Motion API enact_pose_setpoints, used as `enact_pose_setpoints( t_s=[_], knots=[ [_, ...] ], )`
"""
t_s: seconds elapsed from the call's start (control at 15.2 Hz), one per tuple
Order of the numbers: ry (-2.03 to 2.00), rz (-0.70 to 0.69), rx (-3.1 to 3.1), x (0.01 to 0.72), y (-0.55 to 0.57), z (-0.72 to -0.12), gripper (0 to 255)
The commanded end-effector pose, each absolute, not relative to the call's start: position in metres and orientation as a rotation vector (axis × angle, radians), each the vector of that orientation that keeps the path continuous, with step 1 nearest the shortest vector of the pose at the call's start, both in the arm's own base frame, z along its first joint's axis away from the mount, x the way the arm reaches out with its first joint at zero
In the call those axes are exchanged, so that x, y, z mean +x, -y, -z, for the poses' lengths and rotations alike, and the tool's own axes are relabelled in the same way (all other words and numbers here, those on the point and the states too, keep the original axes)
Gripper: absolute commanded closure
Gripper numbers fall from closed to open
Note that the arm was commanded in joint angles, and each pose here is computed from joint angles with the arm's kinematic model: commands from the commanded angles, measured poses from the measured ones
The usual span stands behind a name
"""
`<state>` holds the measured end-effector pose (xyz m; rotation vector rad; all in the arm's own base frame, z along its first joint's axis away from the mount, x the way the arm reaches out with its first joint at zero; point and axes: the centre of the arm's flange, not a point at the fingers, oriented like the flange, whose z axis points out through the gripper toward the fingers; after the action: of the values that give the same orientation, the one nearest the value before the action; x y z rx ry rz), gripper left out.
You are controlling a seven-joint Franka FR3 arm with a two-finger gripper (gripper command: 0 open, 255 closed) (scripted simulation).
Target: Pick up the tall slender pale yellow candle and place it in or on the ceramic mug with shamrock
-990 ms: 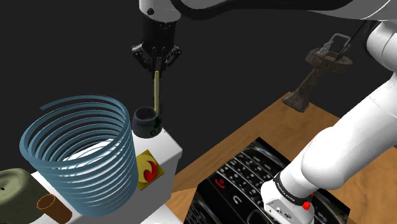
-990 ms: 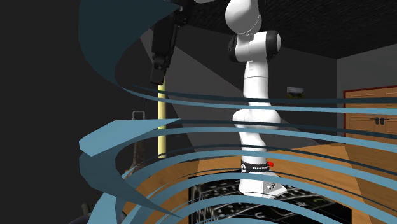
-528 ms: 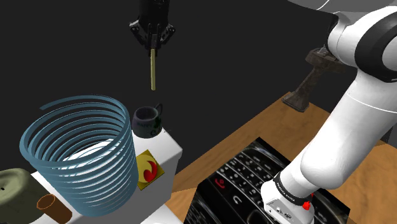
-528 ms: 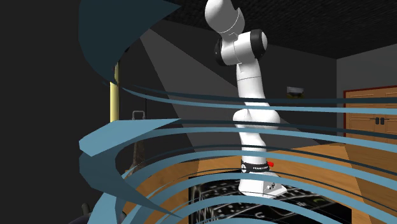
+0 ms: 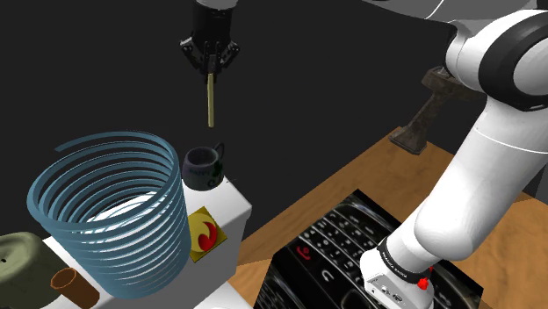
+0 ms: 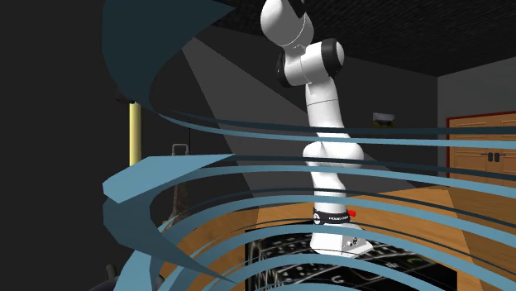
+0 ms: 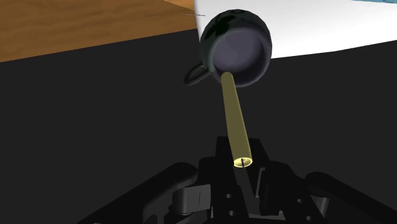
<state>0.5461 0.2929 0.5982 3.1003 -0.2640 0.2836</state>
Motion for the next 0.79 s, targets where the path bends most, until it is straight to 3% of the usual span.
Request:
enact_pose_setpoints(
  t_s=[0.0,0.73],
  knots=[
    [0.264,-0.284,3.101,0.548,-0.293,-0.587,255],
    [0.264,-0.284,3.101,0.548,-0.293,-0.528,255]
  ],
)
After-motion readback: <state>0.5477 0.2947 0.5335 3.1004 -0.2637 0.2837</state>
